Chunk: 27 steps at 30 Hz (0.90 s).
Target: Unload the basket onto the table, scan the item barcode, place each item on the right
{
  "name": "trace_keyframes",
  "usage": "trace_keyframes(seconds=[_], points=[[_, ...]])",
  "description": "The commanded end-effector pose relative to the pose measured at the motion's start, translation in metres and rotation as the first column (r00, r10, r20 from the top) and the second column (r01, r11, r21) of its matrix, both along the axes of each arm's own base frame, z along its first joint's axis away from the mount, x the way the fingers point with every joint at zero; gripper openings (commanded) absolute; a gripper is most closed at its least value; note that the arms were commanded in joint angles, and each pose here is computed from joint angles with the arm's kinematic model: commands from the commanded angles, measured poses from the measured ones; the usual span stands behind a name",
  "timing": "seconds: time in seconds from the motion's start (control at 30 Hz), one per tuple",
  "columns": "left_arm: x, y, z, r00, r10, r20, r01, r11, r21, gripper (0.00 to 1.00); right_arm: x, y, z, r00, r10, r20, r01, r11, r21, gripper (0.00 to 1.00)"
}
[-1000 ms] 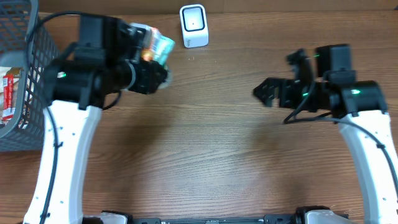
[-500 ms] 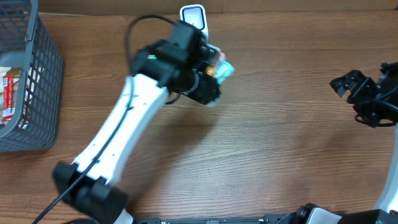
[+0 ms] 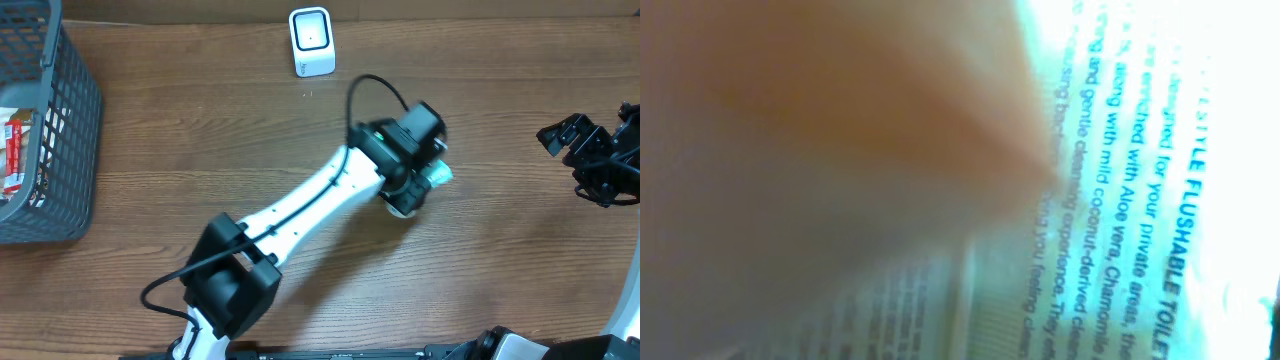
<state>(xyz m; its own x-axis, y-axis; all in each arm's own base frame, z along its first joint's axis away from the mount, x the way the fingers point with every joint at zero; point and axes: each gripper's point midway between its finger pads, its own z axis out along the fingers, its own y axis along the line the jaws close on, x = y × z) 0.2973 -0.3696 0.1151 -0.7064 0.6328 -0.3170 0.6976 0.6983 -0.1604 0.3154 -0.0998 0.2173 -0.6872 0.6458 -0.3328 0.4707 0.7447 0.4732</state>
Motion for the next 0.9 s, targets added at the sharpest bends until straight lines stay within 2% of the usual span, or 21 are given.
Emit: trace_keyframes(seconds=[0.0, 0.33, 0.63, 0.77, 0.83, 0.87], points=[[0.004, -0.014, 0.002, 0.995, 0.018, 0.097, -0.021, 0.999, 0.024, 0.41, 0.003, -0.003, 0.007, 1.0, -0.009, 0.019, 0.009, 1.0, -0.008, 1.0], [0.005, -0.019, -0.005, 0.993, 0.083, 0.085, -0.084, 0.997, 0.0, 0.42, 0.003, -0.003, 0.007, 1.0, -0.009, 0.019, 0.009, 1.0, -0.008, 1.0], [-0.004, -0.008, -0.036, 0.993, 0.105, 0.049, -0.107, 0.994, 0.038, 0.44, 0.003, -0.003, 0.007, 1.0, -0.009, 0.019, 0.009, 1.0, -0.008, 1.0], [-0.012, 0.002, -0.052, 0.994, 0.103, 0.028, -0.105, 0.992, 0.072, 0.55, 0.003, -0.003, 0.007, 1.0, -0.009, 0.019, 0.009, 1.0, -0.008, 1.0], [-0.012, 0.002, -0.053, 0.994, 0.103, 0.026, -0.105, 0.992, 0.074, 0.67, 0.003, -0.003, 0.007, 1.0, -0.009, 0.019, 0.009, 1.0, -0.008, 1.0], [-0.012, 0.002, -0.053, 0.994, 0.104, 0.026, -0.105, 0.992, 0.074, 0.77, 0.003, -0.003, 0.007, 1.0, -0.009, 0.019, 0.009, 1.0, -0.008, 1.0]])
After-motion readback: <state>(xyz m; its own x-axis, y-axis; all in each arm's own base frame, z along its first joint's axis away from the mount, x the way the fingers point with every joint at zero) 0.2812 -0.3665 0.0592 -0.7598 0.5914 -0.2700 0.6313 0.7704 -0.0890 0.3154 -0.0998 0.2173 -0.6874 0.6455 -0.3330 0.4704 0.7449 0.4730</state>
